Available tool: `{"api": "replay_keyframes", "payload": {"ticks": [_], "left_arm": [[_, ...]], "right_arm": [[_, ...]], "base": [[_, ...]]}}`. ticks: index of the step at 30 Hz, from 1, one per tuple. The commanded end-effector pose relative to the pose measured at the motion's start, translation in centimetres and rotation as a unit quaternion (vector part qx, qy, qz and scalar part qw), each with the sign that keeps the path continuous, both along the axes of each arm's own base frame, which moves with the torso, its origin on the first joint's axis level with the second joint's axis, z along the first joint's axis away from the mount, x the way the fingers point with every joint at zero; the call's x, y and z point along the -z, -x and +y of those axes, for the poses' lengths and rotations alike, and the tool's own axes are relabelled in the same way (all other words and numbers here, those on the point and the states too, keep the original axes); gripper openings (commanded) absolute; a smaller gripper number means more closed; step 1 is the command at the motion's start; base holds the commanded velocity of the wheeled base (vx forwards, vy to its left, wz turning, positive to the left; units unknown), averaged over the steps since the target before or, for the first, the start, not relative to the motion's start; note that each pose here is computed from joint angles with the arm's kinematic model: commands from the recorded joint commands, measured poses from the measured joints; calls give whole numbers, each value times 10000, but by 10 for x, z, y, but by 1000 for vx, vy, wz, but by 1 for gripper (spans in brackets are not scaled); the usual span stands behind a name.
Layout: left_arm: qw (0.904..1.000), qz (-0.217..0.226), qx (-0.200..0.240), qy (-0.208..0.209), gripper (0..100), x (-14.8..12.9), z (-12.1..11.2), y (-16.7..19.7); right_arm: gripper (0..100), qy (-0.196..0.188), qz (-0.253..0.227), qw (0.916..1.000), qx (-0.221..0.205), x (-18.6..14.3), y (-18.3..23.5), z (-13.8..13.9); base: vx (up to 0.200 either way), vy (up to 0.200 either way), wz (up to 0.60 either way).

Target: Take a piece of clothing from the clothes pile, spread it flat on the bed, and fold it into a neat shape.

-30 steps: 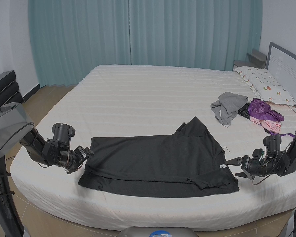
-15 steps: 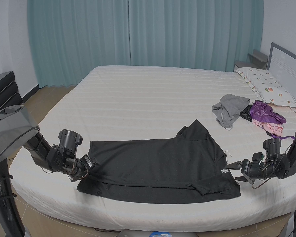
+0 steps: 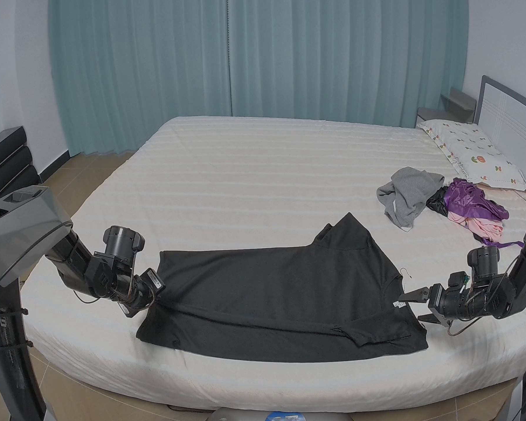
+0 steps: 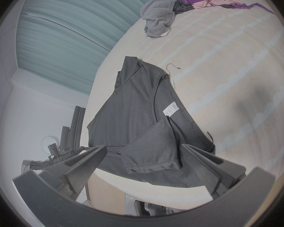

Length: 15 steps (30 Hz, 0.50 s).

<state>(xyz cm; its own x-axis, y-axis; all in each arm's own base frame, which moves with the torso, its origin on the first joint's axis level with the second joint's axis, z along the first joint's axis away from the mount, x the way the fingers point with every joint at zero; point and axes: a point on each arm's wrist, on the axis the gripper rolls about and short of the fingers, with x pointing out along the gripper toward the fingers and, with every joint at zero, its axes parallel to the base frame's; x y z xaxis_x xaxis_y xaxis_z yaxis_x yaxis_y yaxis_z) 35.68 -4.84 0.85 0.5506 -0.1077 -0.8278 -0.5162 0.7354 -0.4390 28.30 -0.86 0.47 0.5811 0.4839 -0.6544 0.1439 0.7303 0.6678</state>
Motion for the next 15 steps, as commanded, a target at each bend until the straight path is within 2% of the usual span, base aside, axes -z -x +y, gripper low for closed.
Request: {"api": "replay_keyframes", "payload": {"ticks": [1, 6, 12, 15], "left_arm": [[9991, -166, -358, 171, 0, -5, 10, -13], [9971, -212, -605, 401, 0, -3, 14, -26], [9974, -174, -586, 394, 0, -1, 11, -26], [9977, -15, -568, 367, 0, -1, 11, -23]], "right_arm": [[100, 24, -49, 10000, -17, 2, -4, 1], [100, 31, -206, 9997, -106, 6, -9, 7], [100, 84, -452, 9989, -106, 13, -20, 9], [100, 165, -540, 9984, -52, 13, -28, 8]], "base": [[0, 0, 0], [0, 0, 0], [0, 0, 0], [0, 0, 0]]}}
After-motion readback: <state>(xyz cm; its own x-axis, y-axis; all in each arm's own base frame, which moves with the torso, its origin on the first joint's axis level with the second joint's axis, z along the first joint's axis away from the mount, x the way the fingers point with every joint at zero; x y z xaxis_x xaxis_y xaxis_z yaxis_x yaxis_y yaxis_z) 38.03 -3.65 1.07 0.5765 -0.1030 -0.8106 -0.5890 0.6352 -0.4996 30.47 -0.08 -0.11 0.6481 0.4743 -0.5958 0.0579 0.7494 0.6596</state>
